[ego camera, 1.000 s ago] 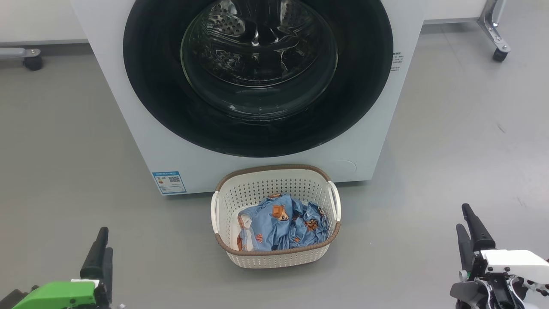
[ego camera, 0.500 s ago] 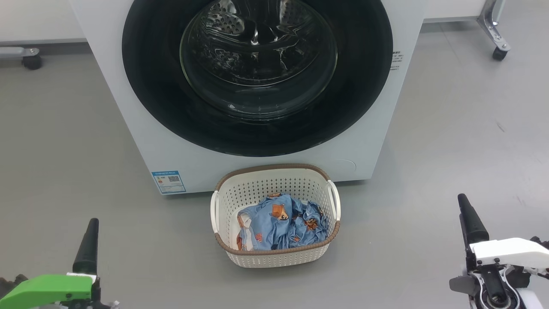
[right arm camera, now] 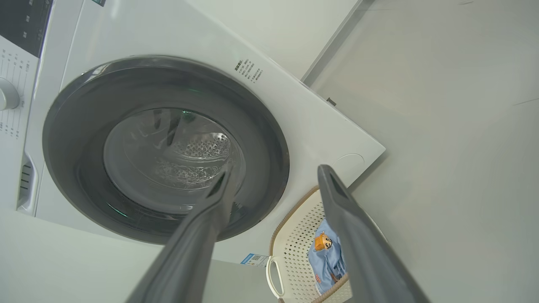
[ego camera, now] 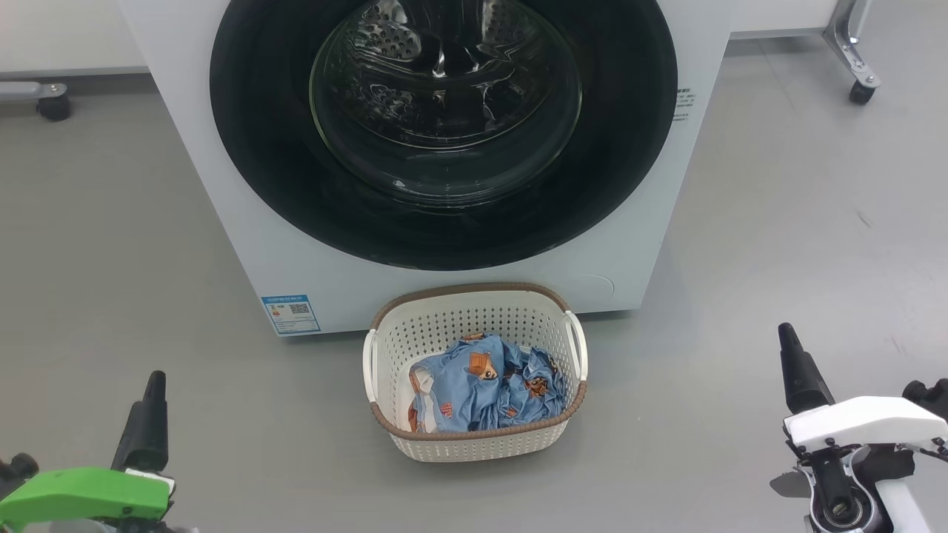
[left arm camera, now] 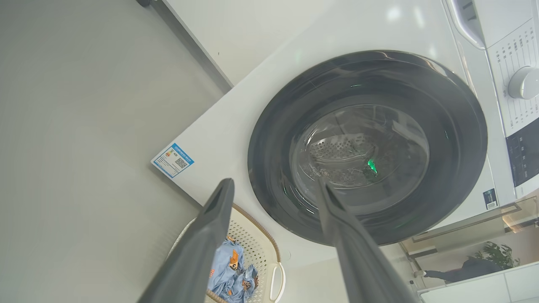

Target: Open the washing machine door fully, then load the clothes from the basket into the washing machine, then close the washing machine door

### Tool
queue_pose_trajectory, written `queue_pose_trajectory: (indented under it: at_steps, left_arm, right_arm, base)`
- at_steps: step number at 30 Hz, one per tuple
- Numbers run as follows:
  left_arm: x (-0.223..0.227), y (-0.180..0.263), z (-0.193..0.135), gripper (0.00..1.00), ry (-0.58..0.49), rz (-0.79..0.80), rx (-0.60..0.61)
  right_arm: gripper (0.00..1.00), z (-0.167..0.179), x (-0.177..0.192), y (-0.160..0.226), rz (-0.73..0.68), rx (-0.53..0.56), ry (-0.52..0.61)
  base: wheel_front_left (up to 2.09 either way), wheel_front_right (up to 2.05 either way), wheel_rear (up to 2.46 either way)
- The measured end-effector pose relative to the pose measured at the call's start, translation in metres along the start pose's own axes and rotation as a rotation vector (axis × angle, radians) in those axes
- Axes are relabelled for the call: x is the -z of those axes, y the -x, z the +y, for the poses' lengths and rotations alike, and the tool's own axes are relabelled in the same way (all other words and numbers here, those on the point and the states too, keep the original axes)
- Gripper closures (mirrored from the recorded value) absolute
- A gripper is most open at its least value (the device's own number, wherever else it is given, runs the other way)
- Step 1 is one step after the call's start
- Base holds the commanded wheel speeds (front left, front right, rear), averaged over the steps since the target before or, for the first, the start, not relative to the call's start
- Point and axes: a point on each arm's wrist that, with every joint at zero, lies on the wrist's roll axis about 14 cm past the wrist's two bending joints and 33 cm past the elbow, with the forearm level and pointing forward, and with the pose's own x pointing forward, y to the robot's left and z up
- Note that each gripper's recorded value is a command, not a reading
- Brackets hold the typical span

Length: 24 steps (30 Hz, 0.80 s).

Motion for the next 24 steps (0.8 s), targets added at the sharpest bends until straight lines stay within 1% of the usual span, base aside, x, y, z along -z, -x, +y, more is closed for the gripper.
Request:
queue_pose_trajectory:
  at_steps: [8, 11, 15, 21, 24]
  left_arm:
    - [0.004, 0.001, 0.001, 0.0, -0.162, 0.031, 0.012]
    - [0.004, 0.002, 0.002, 0.0, -0.204, 0.035, 0.015]
    - [0.002, 0.002, 0.002, 0.0, -0.263, 0.034, 0.021]
    - [-0.004, -0.001, -0.004, 0.0, -0.385, 0.02, 0.05]
    - [-0.004, -0.001, -0.006, 0.0, -0.418, 0.014, 0.058]
  right_arm:
    - [0.0, 0.005, 0.006, -0.001, 0.021, -0.016, 0.186]
    - [0.0, 0.006, 0.009, -0.001, 0.027, -0.02, 0.256]
    - [0.0, 0.008, 0.009, -0.001, 0.019, -0.02, 0.328]
    - [0.0, 0.015, 0.005, -0.002, -0.016, -0.032, 0.432]
    - [0.0, 0.016, 0.006, -0.001, -0.018, -0.032, 0.473]
  base:
    - [0.0, 0.0, 0.0]
    - [0.0, 0.0, 0.0]
    - [0.0, 0.0, 0.0]
    - [0.0, 0.0, 0.0]
    - [0.0, 0.0, 0.0]
